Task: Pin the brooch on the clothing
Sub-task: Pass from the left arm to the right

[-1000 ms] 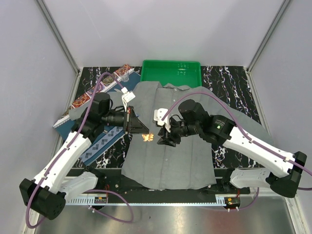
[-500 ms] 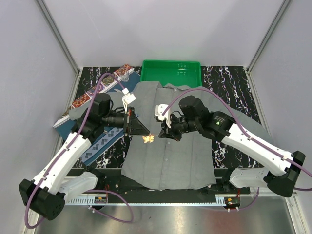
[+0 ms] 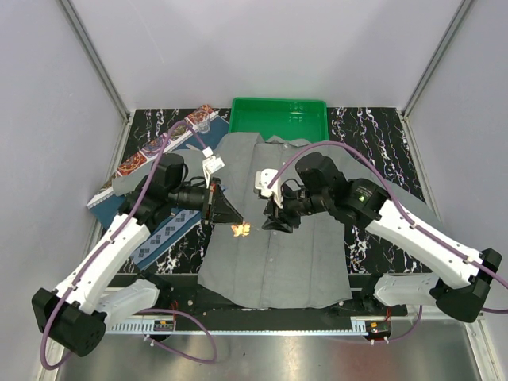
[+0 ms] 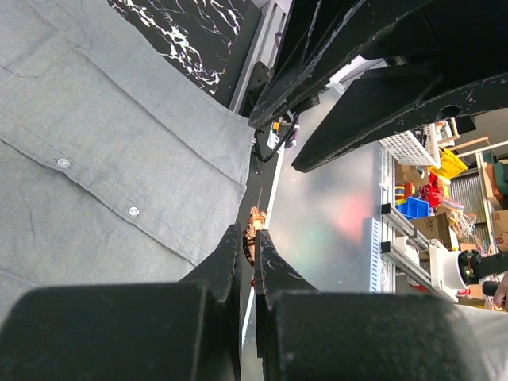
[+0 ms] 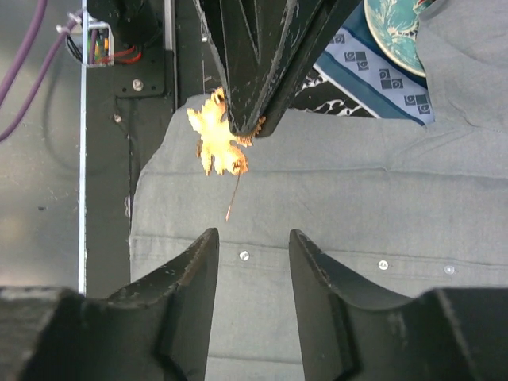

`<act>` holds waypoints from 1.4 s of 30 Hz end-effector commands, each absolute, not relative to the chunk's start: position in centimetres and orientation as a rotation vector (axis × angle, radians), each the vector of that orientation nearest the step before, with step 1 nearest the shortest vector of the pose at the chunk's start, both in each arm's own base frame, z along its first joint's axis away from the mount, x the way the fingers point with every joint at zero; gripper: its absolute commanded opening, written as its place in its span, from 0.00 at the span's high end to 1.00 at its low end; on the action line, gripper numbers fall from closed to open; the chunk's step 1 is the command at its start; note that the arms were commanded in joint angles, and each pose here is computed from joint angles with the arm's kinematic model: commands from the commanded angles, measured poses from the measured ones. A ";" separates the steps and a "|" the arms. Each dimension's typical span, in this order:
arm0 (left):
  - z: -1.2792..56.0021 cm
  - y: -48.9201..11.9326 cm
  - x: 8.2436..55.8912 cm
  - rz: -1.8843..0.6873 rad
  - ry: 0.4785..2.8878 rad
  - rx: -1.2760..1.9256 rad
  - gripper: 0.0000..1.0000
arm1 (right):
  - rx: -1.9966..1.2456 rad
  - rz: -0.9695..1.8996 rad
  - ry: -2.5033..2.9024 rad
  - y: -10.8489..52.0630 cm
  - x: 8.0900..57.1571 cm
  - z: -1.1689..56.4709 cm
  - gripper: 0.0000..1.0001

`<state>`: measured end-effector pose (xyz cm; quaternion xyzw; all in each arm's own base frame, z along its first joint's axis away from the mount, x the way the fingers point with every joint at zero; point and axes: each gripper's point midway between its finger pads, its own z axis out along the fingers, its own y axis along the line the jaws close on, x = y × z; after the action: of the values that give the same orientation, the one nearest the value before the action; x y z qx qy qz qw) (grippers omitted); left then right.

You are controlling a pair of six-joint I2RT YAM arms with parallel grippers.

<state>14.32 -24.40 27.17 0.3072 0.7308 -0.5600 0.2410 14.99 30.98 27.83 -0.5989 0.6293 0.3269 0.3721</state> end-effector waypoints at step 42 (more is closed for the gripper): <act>29.1 -25.5 13.0 -1.597 1.849 1.007 1.00 | -1.617 1.267 1.676 33.4 12.9 28.1 1.00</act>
<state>12.86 -25.34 27.59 0.3452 0.7014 -0.5860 0.2131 12.73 33.10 25.80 -0.5912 0.6313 0.4501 0.2220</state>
